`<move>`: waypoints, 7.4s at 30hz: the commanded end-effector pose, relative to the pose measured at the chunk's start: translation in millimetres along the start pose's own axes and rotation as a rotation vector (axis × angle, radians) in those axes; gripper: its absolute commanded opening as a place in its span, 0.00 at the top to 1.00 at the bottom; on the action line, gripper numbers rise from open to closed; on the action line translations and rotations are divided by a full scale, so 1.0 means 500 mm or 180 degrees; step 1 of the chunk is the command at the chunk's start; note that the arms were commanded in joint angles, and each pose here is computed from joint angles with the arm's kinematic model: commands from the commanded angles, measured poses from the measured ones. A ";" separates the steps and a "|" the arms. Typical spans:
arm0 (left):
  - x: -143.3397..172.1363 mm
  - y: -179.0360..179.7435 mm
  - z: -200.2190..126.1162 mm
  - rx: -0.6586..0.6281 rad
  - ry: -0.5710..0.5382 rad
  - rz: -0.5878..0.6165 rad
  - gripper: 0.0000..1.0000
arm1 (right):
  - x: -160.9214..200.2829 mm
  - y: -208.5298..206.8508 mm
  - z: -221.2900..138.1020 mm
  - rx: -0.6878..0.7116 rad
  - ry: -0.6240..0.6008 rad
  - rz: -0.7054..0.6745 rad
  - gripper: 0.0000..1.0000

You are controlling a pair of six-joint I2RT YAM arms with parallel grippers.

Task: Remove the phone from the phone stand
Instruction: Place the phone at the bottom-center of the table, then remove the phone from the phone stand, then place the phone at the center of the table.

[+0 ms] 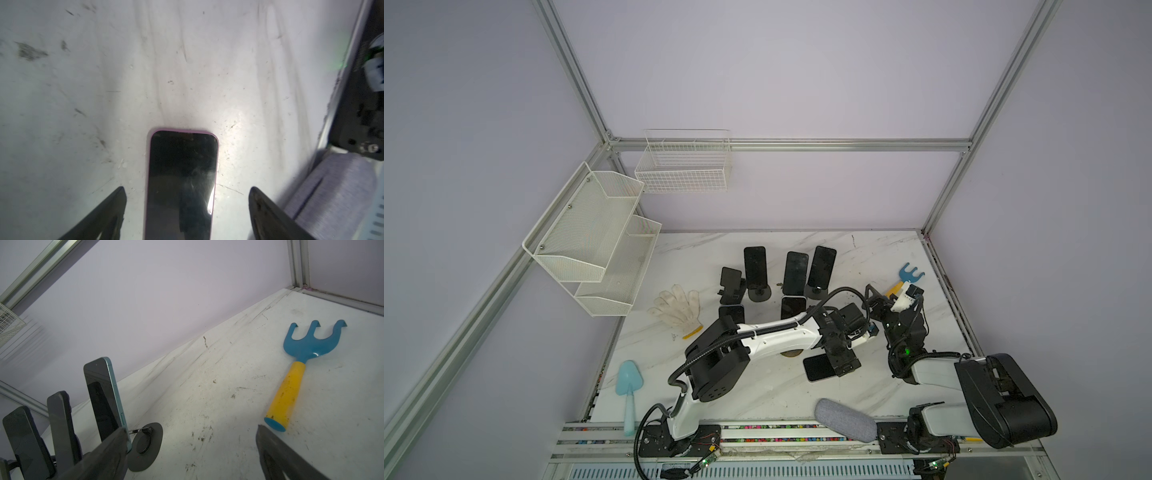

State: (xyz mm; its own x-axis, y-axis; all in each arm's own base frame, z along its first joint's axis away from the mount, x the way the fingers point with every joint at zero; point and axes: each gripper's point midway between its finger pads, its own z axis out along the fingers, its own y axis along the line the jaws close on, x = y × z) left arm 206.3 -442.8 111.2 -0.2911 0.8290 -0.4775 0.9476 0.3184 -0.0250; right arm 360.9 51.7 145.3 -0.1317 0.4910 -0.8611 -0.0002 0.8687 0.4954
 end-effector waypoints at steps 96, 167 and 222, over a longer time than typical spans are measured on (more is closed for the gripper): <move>0.476 0.357 -0.323 -0.2057 -0.0039 -0.3787 0.27 | 0.038 0.053 0.031 -0.0054 0.0160 -0.0339 0.05; 0.214 0.340 -0.509 -0.1514 -0.0931 -0.2671 0.32 | 0.043 0.044 0.039 0.0090 0.0185 -0.0336 0.03; -0.198 0.204 -0.097 -0.0336 -0.0762 -0.0485 0.34 | -0.037 -0.092 -0.066 0.1022 -0.0631 0.0601 0.03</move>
State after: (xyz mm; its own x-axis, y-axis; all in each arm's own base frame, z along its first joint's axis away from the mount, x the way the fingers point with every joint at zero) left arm 310.0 -443.4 140.4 -0.4918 0.6976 -0.5210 0.8375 0.5428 -0.0637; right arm 339.1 15.4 140.9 0.0271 0.5878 -0.8085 0.2740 0.7735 0.5715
